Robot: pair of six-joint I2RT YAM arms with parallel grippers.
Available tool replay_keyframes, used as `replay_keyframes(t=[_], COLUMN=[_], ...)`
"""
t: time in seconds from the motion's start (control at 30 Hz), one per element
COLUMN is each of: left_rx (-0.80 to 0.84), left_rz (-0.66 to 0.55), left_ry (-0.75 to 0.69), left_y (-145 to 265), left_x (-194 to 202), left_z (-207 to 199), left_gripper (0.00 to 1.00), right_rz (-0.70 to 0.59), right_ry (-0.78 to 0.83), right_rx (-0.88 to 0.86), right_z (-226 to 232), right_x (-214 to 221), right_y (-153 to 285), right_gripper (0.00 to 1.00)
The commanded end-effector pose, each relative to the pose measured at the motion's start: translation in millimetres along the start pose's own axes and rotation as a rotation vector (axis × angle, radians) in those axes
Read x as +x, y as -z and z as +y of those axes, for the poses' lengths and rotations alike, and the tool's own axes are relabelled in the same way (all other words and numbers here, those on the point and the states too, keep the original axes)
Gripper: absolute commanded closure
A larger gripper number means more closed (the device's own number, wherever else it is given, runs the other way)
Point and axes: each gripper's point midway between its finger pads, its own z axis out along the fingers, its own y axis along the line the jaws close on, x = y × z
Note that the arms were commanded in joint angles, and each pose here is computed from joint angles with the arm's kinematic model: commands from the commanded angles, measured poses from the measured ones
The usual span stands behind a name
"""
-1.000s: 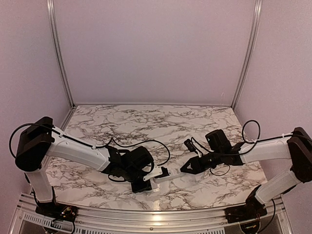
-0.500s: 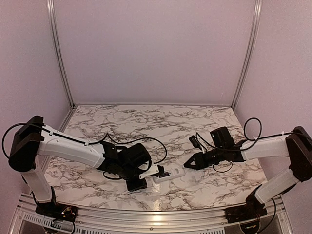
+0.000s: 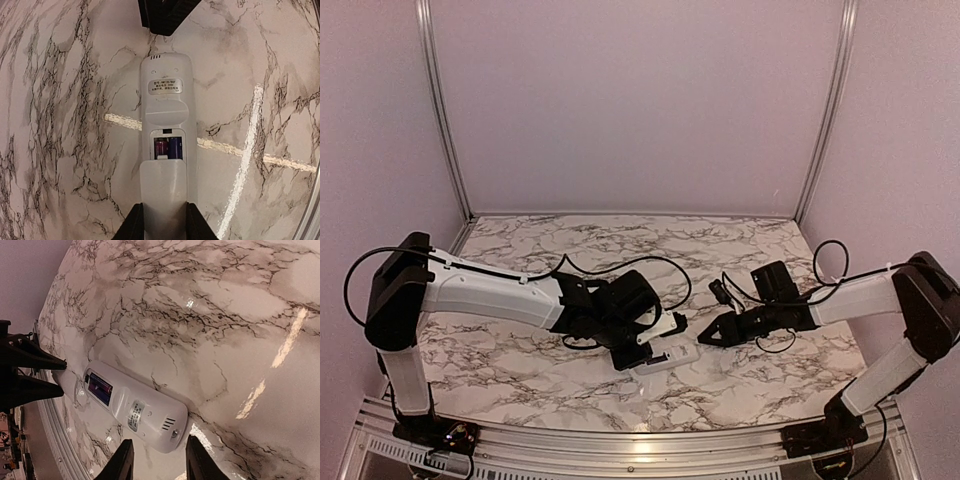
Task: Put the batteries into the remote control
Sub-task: Load the battery cover onto the remote control without the battery cover.
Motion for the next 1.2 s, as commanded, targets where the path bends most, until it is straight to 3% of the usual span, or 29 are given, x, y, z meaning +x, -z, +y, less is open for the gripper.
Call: replay_keyframes(t=[0.0, 1.17], left_rx=[-0.006, 0.049], left_rz=[0.005, 0.066], left_ry=[-0.006, 0.032], left_y=[-14, -34], left_x=[-8, 3], left_z=[6, 1], left_gripper=[0.77, 0.72], right_rz=[-0.035, -0.023], right_ry=[0.029, 0.026], right_rx=[-0.026, -0.038], right_z=[4, 3], right_x=[-18, -15], right_y=[-1, -4], right_gripper=[0.66, 0.64])
